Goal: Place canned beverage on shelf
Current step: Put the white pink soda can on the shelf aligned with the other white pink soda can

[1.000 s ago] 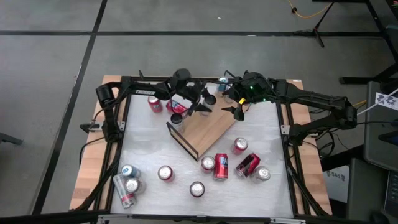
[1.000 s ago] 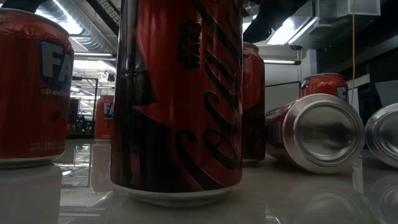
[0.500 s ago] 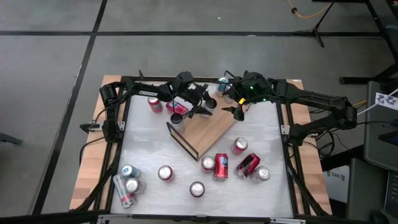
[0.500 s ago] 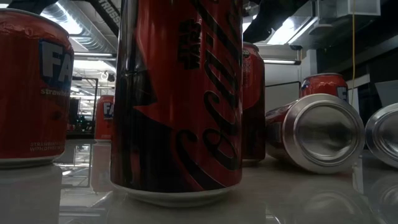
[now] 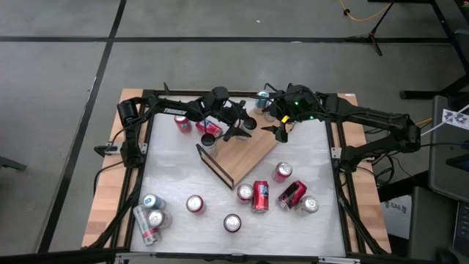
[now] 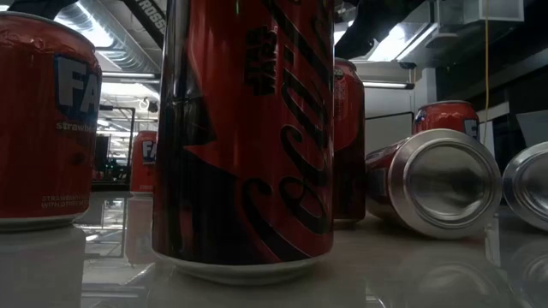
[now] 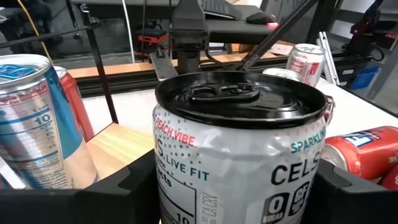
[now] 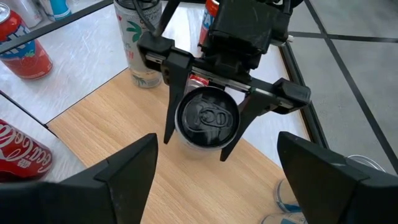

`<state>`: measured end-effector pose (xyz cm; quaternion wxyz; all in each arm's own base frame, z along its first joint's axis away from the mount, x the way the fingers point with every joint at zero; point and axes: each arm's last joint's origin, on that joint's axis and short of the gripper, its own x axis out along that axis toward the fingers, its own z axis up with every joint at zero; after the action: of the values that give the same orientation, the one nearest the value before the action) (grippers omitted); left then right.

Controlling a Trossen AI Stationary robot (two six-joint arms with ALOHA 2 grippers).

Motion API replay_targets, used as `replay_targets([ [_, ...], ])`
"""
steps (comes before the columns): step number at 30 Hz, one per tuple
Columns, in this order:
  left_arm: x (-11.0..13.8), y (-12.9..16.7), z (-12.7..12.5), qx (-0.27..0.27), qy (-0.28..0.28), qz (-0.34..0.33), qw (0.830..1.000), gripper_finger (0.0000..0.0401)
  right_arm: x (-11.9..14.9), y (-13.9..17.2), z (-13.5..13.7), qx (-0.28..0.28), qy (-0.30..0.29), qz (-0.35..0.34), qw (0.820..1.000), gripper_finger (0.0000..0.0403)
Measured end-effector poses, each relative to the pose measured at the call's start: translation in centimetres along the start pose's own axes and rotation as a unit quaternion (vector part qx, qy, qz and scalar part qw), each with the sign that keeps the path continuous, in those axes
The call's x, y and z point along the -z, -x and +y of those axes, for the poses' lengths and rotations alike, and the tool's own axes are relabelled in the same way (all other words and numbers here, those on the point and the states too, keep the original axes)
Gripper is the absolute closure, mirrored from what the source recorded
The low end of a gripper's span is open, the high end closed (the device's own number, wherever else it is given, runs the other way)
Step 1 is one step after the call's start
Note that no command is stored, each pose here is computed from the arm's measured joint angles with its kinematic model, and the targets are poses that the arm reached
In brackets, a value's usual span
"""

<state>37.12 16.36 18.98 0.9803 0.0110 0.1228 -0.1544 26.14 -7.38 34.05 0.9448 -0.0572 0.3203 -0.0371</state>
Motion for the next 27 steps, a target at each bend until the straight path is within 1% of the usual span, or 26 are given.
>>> replay_targets([
  [23, 0.03, -0.08, -0.05, -0.001, 0.003, 0.0, 1.0, 0.0153, 0.01, -0.01, 0.0, 0.0, 0.0, 0.0, 1.0, 0.0081],
  [27, 0.03, -0.07, -0.04, -0.001, 0.003, 0.0, 1.0, 0.014, 0.01, -0.01, 0.0, 0.0, 0.0, 0.0, 1.0, 0.0081],
])
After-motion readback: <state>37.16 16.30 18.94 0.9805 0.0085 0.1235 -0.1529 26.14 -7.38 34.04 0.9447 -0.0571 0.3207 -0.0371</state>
